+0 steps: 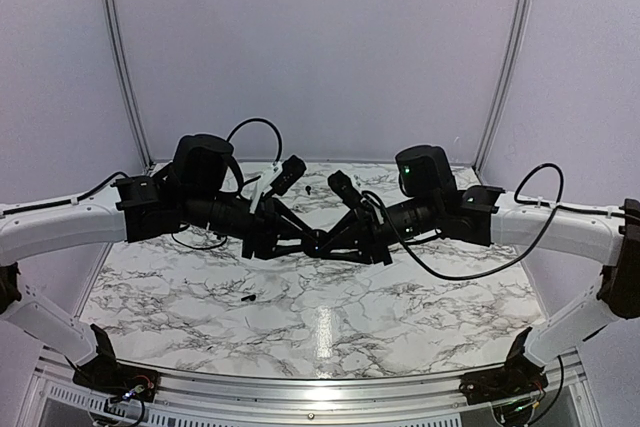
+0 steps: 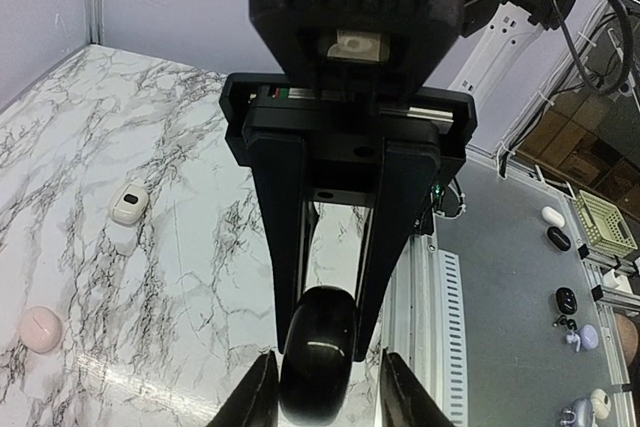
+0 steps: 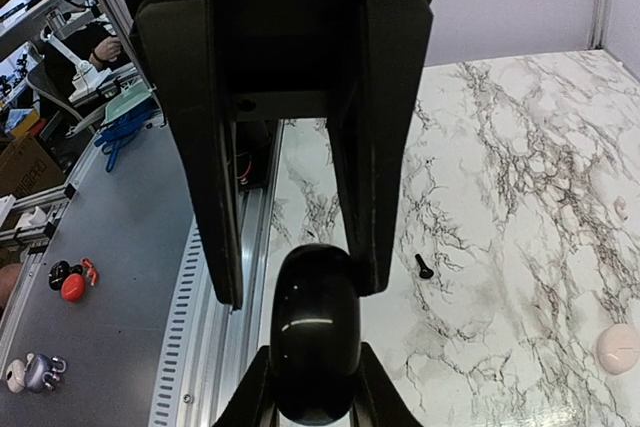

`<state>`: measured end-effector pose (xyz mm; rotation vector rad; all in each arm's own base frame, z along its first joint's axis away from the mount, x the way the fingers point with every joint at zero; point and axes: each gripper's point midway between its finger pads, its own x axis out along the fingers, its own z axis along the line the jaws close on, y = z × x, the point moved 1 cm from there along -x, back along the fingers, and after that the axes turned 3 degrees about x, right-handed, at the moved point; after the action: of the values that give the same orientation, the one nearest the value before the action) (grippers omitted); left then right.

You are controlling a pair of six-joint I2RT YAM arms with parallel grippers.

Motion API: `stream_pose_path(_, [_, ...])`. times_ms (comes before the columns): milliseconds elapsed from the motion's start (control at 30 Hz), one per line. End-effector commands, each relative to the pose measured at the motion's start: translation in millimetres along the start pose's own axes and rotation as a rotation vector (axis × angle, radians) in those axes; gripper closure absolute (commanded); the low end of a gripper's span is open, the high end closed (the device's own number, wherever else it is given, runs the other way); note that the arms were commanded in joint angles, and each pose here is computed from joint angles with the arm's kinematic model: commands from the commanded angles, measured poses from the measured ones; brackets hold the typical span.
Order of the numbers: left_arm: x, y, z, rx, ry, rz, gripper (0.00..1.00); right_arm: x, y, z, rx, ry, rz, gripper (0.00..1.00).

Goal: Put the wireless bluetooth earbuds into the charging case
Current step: Pass from the right arm to the left

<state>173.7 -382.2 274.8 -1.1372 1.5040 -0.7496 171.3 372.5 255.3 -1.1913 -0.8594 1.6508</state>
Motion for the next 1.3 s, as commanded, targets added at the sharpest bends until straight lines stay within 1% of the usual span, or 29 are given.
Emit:
stream_pose_path(0, [5,-2,-8,0.019,0.032,0.01,0.66,-1,-19,6,-0.04,-0.026,-0.036,1.0])
stream_pose_path(100, [7,0,-9,0.023,0.034,0.016,0.7,0,-19,7,-0.038,-0.032,-0.035,1.0])
stream_pose_path(200, [8,2,-9,0.023,0.037,0.022,0.77,0,-19,7,-0.039,-0.033,-0.034,1.0])
stream_pose_path(267, [8,0,-10,0.021,0.037,0.012,0.83,-1,-20,8,-0.042,-0.034,-0.037,0.97])
stream_pose_path(333, [7,-4,-11,0.017,0.041,-0.014,0.88,-3,-23,8,-0.042,-0.033,-0.05,0.83])
stream_pose_path(367, [5,-7,-11,0.014,0.038,-0.035,0.9,-5,-24,9,-0.043,-0.032,-0.06,0.78])
stream_pose_path(400, [3,-15,-12,0.025,0.035,-0.079,0.92,-6,-23,8,-0.033,-0.03,-0.071,0.72])
stream_pose_path(433, [1,-21,-13,0.022,0.033,-0.11,0.93,-9,-25,7,-0.028,-0.029,-0.087,0.68])
stream_pose_path(500, [-4,-31,-15,0.014,0.035,-0.173,0.96,-16,-29,6,-0.029,-0.029,-0.13,0.67])
stream_pose_path(533, [-6,-34,-17,0.002,0.039,-0.196,0.96,-18,-32,6,-0.022,-0.029,-0.154,0.65])
stream_pose_path(600, [-10,-42,-17,-0.008,0.032,-0.229,0.99,-21,-35,7,-0.013,-0.04,-0.182,0.52])
stream_pose_path(633, [-10,-44,-17,-0.012,0.028,-0.239,0.99,-21,-36,8,-0.015,-0.045,-0.192,0.48])
stream_pose_path(700, [-13,-49,-17,-0.019,0.028,-0.276,1.0,-22,-38,10,-0.018,-0.051,-0.214,0.47])
stream_pose_path(833, [-16,-59,-17,-0.029,0.028,-0.327,1.0,-23,-40,12,-0.028,-0.068,-0.237,0.49])
stream_pose_path(933, [-15,-62,-17,-0.036,0.034,-0.337,1.0,-25,-45,15,-0.04,-0.078,-0.253,0.5])
stream_pose_path(1067, [-17,-65,-16,-0.037,0.028,-0.351,1.0,-26,-52,19,-0.048,-0.086,-0.259,0.59])
stream_pose_path(1267, [-18,-66,-18,-0.037,0.027,-0.361,1.0,-33,-62,22,-0.061,-0.059,-0.306,0.59])
